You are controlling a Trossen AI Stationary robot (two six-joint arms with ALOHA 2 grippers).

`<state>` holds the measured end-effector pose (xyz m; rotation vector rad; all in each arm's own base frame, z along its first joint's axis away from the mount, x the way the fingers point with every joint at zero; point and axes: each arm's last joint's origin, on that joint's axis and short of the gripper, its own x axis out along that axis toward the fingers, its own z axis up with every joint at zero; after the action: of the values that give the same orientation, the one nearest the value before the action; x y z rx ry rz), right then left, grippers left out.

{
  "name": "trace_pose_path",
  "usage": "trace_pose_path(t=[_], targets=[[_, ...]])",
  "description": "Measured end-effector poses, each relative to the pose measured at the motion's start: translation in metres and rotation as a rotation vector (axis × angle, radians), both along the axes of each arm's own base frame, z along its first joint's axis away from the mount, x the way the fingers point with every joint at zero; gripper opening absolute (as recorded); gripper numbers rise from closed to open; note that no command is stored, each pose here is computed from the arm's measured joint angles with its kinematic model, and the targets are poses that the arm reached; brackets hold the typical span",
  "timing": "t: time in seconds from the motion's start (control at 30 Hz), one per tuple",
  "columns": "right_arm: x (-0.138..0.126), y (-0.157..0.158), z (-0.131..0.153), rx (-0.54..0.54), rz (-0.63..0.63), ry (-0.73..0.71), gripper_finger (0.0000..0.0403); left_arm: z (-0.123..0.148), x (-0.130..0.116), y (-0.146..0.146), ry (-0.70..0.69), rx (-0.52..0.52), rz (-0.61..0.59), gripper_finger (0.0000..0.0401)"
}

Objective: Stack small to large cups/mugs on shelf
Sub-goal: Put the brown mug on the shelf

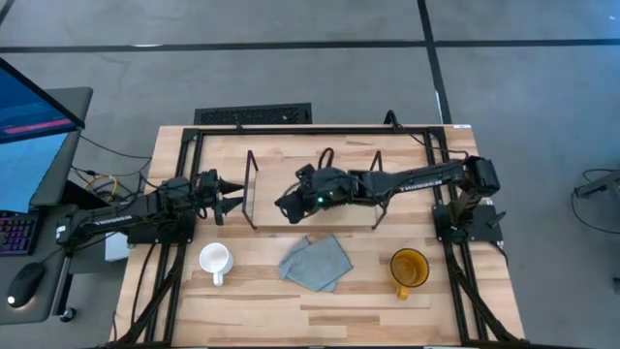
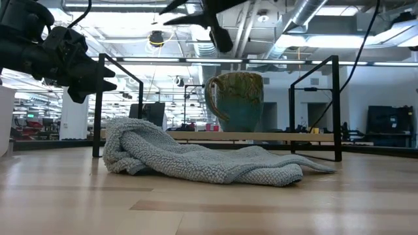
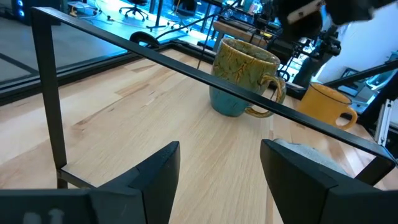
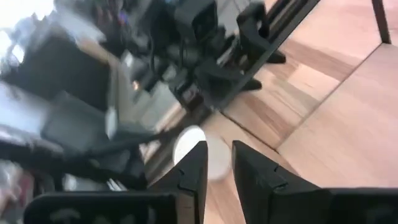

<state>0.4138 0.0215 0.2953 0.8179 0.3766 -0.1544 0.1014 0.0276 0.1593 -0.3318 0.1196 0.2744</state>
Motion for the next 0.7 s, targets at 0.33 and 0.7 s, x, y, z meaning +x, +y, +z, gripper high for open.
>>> trace_pose_path(t=[0.33, 0.7], targets=[[-0.016, -0.015, 0.053, -0.187, 0.092, 0.28, 0.0009, 0.0, 0.0, 0.0, 0.0, 0.0, 0.0, 0.0215], [-0.028, -0.017, 0.052, -0.069, 0.131, 0.446, 0.0007, 0.0, 0.0, 0.0, 0.005, -0.001, 0.0, 0.0215]])
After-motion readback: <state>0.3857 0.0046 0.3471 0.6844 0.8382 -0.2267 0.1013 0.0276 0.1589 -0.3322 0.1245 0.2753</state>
